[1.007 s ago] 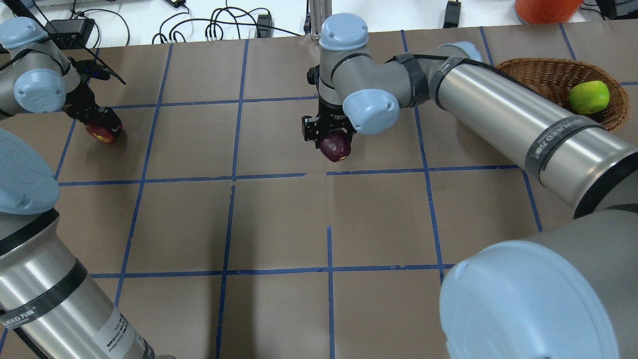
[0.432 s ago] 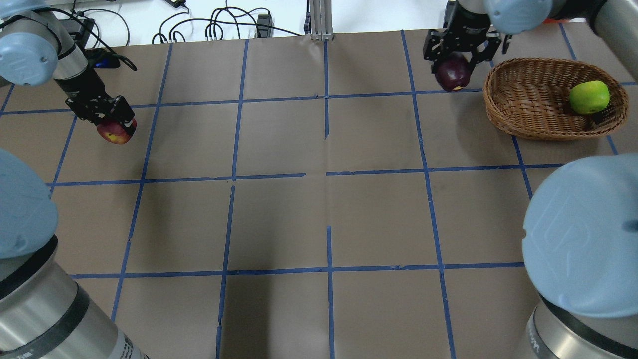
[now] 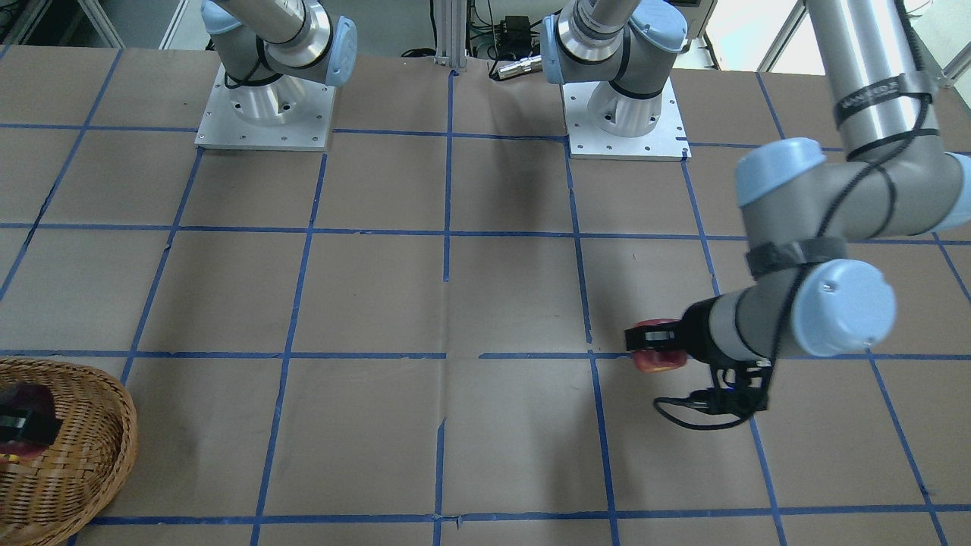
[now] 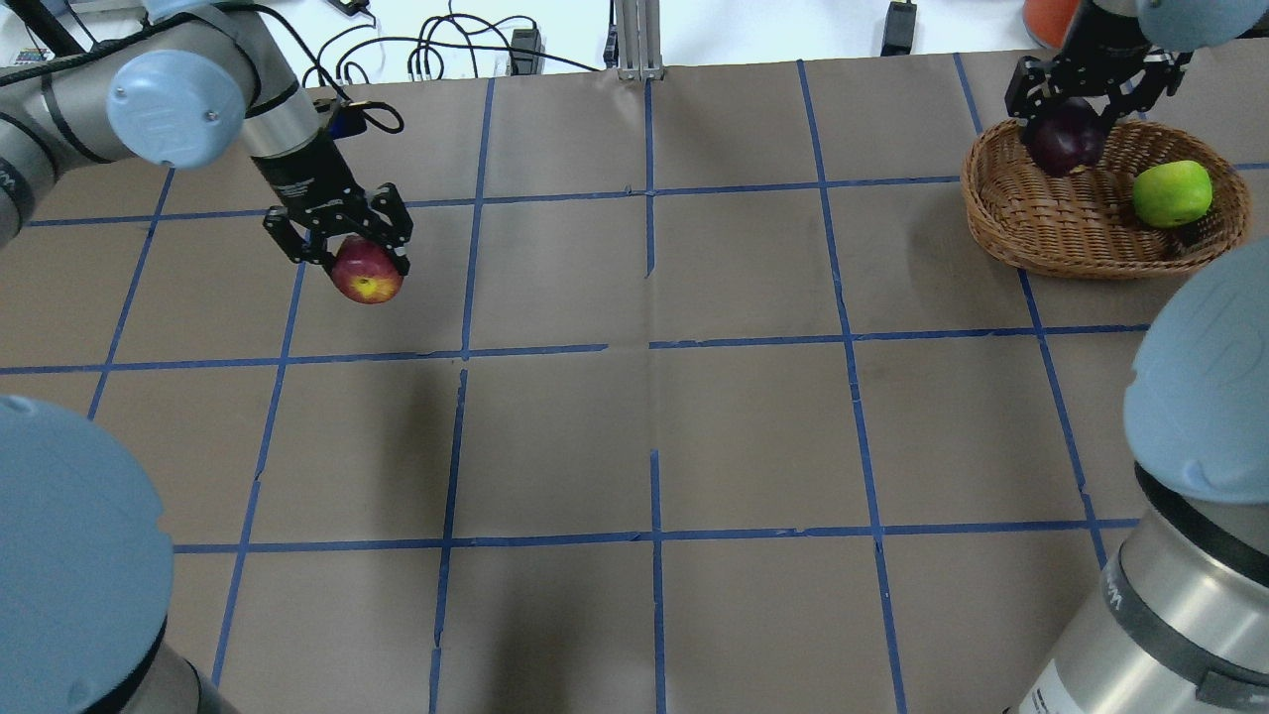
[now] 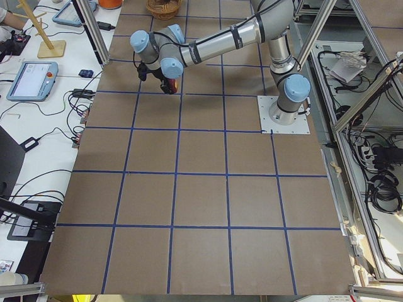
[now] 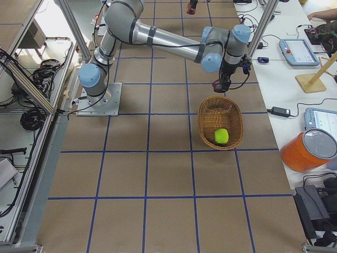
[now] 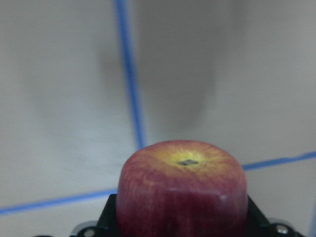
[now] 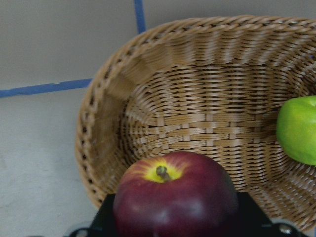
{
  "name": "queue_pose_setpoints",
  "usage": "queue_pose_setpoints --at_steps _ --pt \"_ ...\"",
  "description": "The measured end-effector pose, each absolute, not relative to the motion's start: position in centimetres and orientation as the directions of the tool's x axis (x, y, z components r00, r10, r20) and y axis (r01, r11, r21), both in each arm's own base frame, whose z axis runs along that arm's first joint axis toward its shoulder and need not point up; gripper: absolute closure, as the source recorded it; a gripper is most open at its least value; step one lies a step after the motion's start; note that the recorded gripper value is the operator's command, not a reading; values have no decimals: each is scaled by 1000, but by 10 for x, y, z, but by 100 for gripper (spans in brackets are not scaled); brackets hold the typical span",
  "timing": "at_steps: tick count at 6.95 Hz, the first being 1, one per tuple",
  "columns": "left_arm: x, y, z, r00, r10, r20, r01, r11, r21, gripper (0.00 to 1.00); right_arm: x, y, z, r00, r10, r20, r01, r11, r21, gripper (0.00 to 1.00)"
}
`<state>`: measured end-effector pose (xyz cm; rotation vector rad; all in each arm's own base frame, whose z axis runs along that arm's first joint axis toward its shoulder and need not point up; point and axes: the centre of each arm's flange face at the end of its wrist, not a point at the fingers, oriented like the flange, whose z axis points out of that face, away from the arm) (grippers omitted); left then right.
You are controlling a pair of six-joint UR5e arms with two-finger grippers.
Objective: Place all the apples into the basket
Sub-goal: 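Release dark red apple in basket while left sets light red apple mid-table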
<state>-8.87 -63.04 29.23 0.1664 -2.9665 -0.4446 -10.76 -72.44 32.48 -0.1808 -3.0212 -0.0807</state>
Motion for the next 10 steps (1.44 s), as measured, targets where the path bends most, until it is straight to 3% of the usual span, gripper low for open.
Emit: queue_pose_setpoints --at_steps 1,2,4,5,6,10 --pt "-150 -615 293 -978 -173 116 -134 950 283 66 -135 -729 301 -983 125 131 132 990 50 82" --pt "-208 -600 286 -971 -214 104 -183 951 247 66 -158 -735 274 -979 135 154 143 989 43 5" --pt "-290 -565 238 -950 -281 137 -267 957 116 62 -180 -737 251 -975 146 166 156 987 44 0" --pt "-308 -547 211 -939 -302 167 -294 953 70 14 -181 -736 258 -975 148 166 157 986 46 0" --pt "-318 -534 195 -935 -306 181 -301 952 53 0 -175 -731 276 -977 142 158 152 987 57 0" --pt "-288 -544 253 -940 -287 185 -285 958 36 0 -49 -694 366 -998 61 -21 58 989 137 0"
